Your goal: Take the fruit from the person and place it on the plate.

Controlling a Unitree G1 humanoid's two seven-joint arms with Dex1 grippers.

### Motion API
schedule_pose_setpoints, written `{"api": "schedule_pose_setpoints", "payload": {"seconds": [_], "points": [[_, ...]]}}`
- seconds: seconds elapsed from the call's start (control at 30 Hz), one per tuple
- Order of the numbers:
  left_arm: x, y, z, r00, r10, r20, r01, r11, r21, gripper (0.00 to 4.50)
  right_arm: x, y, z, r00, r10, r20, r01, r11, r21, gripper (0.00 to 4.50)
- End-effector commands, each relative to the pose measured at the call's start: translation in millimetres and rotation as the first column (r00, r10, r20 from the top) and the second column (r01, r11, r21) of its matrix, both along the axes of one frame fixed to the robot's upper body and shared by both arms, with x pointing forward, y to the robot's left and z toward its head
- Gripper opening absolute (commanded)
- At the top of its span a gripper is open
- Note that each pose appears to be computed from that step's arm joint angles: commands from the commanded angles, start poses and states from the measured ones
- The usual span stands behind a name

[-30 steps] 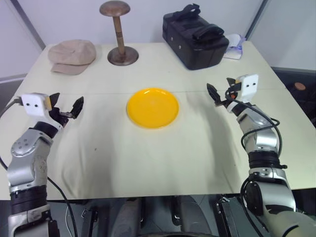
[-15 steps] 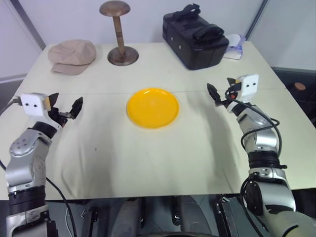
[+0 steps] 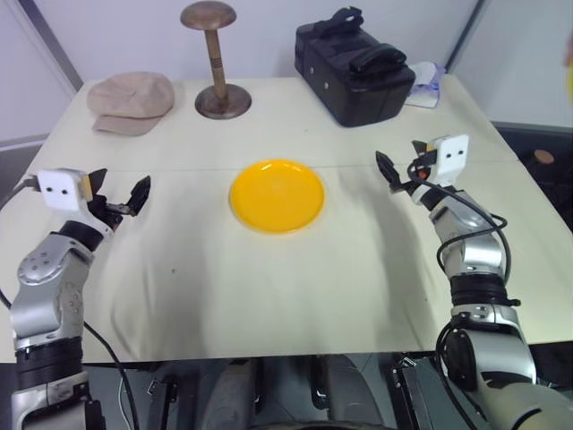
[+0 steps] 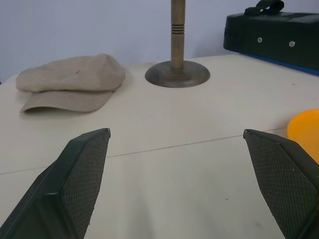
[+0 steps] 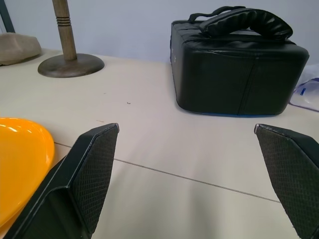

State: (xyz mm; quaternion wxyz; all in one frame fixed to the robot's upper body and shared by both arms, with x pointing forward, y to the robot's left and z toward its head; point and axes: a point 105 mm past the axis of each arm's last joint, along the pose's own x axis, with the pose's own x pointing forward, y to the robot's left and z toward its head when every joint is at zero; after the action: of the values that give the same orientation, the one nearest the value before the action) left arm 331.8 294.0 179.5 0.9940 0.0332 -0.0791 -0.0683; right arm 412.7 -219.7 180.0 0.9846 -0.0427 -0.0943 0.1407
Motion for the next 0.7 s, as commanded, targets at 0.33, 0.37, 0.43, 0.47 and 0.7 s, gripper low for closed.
{"api": "schedule_pose_setpoints", "payload": {"seconds": [0.33,0.37,0.43,0.47,0.7], "points": [[-4.6,1.9,15.4,0.999,0.0,0.048,-0.002,1.0,0.026,4.5,0.3,1.7,14.1,0.999,0.006,0.051,-0.006,1.0,-0.006,4.45],[-4.5,2.1,15.5,0.999,0.0,0.048,-0.002,1.0,0.026,4.5,0.4,1.9,13.9,0.999,0.007,0.051,-0.006,1.0,-0.006,4.45],[-5.0,2.4,15.4,0.999,0.0,0.048,-0.001,1.0,0.027,4.5,0.3,2.1,13.5,0.999,0.008,0.051,-0.007,1.0,-0.007,4.45],[-5.2,2.6,15.2,0.999,0.0,0.047,-0.001,1.0,0.028,4.5,0.5,2.2,13.5,0.999,0.008,0.051,-0.008,1.0,-0.007,4.45],[-5.9,3.8,16.3,0.999,-0.018,0.042,0.016,0.999,0.042,4.5,1.1,3.4,13.7,0.999,0.012,0.052,-0.012,1.0,-0.008,4.45]]}}
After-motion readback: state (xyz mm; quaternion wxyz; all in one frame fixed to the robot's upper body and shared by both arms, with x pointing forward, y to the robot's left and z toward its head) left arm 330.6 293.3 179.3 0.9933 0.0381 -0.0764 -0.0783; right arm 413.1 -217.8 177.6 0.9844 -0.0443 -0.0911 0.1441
